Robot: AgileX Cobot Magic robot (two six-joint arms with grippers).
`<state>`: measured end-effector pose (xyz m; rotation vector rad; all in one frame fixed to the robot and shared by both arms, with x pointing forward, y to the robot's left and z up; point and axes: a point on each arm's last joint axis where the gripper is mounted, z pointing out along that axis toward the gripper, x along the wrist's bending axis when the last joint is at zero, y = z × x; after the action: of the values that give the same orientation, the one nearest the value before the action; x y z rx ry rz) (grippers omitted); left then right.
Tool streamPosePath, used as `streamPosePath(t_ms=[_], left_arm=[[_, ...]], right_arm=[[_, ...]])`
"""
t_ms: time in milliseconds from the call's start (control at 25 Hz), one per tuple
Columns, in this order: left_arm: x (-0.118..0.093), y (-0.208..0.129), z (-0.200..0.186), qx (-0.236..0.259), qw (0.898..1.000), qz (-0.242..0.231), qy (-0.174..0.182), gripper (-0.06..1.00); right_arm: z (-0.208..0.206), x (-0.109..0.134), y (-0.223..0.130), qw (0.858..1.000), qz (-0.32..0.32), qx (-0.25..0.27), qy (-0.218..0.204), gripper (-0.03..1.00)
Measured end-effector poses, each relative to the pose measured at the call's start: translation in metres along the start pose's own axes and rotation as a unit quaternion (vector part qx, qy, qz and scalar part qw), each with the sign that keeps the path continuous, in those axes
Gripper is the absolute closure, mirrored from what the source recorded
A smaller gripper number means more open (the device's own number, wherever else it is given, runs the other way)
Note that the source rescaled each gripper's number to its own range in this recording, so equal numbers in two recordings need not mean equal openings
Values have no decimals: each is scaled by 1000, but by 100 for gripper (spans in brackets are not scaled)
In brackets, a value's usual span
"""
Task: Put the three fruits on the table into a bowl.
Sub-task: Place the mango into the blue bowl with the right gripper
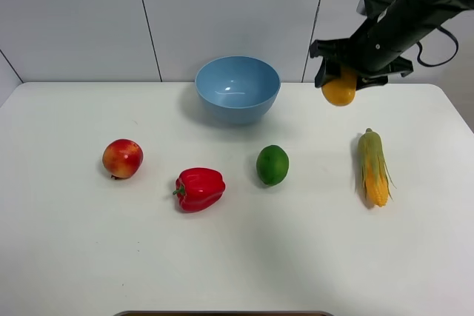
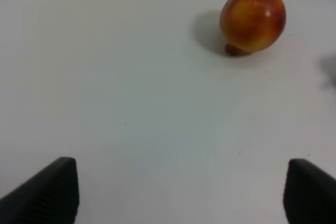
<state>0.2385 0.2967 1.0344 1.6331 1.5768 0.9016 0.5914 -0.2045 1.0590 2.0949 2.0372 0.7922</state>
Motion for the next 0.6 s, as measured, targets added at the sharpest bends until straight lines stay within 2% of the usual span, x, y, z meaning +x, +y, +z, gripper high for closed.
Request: streamPosePath(t_ms=[280, 600], left_arm=[[0, 0, 0, 0, 1000, 0, 0, 79], [0, 0, 0, 0, 1000, 0, 0, 78]], right_arm=[[1, 12, 35, 999, -36, -29, 13, 97], [51, 37, 57, 996, -81, -26, 38, 97]])
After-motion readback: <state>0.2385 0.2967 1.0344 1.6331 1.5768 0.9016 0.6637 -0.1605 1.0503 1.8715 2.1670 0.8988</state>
